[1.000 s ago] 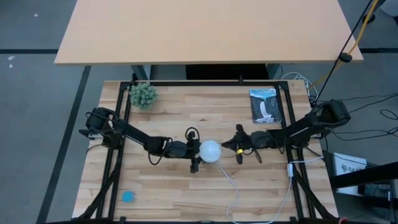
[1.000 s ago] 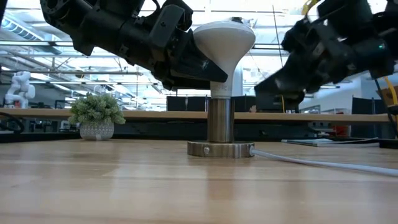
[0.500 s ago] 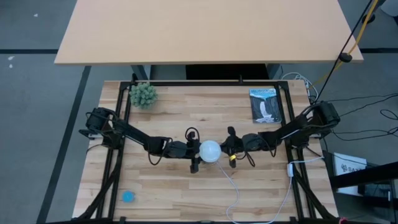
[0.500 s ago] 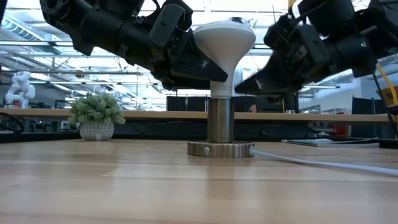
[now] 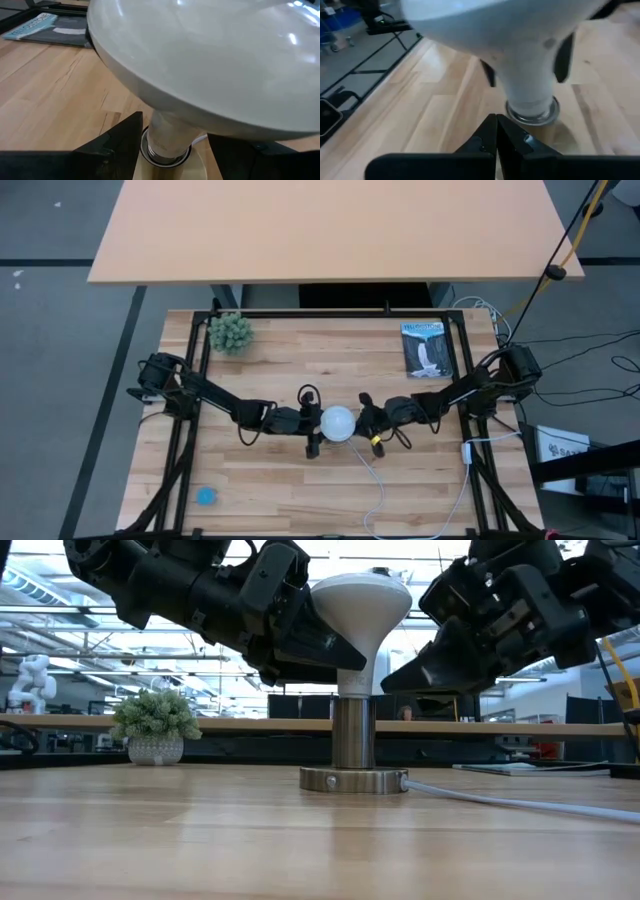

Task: Screw lightbulb
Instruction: Insert the white lightbulb into the desk lamp

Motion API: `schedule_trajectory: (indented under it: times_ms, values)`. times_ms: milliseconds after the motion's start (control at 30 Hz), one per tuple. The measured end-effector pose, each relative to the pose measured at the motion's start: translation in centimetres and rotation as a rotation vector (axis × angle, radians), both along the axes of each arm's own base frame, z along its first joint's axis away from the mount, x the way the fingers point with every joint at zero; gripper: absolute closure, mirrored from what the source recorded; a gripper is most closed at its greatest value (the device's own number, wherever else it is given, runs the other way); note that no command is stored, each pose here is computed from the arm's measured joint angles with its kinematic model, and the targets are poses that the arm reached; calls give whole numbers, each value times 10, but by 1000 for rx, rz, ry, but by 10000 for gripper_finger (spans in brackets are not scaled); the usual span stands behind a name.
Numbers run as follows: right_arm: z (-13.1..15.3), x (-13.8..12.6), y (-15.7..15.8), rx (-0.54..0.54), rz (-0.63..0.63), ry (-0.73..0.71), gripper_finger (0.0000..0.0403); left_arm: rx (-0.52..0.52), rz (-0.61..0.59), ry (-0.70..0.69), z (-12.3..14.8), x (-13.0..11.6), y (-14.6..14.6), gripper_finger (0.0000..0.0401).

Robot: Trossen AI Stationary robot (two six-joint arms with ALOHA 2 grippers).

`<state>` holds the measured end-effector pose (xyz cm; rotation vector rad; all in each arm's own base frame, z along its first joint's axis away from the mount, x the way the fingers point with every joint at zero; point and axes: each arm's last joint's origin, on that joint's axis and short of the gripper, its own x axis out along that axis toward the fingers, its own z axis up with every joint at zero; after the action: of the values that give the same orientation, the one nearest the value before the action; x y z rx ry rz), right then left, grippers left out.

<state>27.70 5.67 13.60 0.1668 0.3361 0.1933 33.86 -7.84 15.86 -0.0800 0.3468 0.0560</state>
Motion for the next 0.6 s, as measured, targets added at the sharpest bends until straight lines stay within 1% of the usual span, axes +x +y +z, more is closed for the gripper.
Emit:
schedule_trajectory:
  times_ms: [67,133,200,267,367,533,600]
  values:
    - [-1,0,-1,8,-34,16,403,-1,0,-1,0,0,0,181]
    - [-2,0,-4,14,-114,25,403,-2,0,-6,1,0,0,181]
    - [-2,0,-5,5,-173,18,403,-3,-4,-7,1,0,-2,181]
    - [0,1,-7,-2,-206,0,403,-3,-7,-7,1,0,-3,181]
    - [4,2,-5,3,-177,-44,403,-3,-8,-7,1,0,-3,181]
    - [3,1,-2,40,-77,-28,403,-3,-9,-14,1,0,-3,181]
    - [3,1,-1,57,-59,-24,403,-4,-11,-21,2,0,-4,181]
